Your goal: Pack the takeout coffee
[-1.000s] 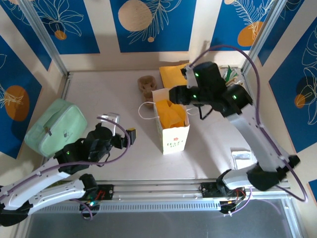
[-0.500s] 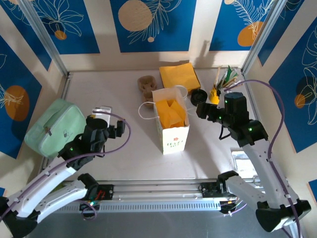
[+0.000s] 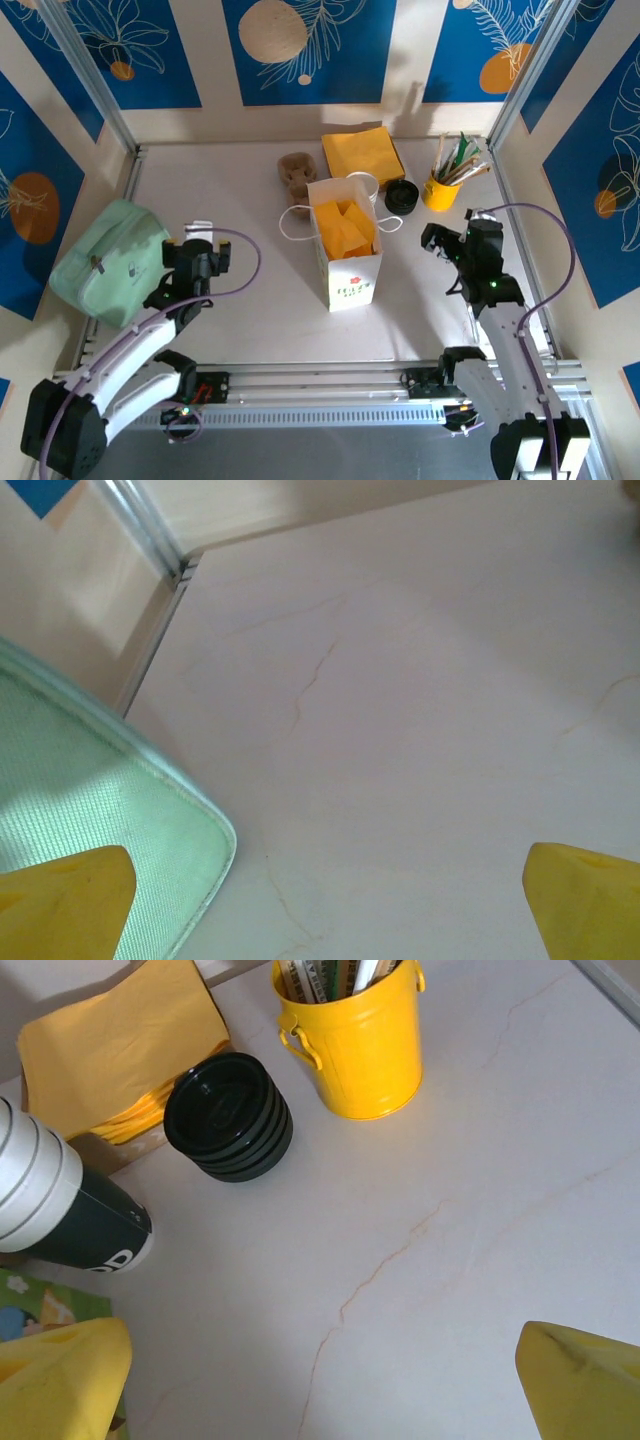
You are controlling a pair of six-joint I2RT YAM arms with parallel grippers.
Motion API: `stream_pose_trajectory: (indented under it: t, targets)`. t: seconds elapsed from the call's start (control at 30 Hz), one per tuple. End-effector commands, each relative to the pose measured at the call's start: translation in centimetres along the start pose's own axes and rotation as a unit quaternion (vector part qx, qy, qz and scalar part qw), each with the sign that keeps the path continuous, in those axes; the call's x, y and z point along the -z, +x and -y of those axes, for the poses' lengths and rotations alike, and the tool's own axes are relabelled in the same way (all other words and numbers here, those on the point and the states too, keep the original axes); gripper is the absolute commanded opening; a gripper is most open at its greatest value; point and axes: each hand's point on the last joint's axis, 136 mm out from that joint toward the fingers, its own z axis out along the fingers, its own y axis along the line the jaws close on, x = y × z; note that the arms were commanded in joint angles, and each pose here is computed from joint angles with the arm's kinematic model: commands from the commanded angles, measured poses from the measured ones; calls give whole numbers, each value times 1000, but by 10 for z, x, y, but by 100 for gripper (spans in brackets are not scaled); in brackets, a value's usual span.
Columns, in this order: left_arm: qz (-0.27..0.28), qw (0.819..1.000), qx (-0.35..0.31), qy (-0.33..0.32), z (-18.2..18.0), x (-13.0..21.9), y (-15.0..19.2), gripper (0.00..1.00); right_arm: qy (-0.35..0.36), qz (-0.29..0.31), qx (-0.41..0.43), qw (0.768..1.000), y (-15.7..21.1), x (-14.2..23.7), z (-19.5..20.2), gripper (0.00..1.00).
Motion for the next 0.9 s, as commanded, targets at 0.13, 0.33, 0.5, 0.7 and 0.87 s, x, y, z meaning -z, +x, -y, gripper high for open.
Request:
stream_pose_trajectory:
  t: [0.13,0.33,0.5,0.7,0.87]
  targets:
    - [46,999,2,-19,-5,-29,10,99,-1,31,57,998,-3,-46,-2,99]
    - [65,998,-5,4,6,-46,10,99,-35,61,109,992,10,-83,-12,99]
    - [90,996,-6,19,11,-59,0,99,-73,82,134,985,14,-101,-26,99]
    - [120,991,-8,55,27,-69,-11,99,-110,123,156,974,10,-105,-39,99]
    - [114,991,24,68,27,-85,3,99,-109,112,154,976,22,-129,-37,99]
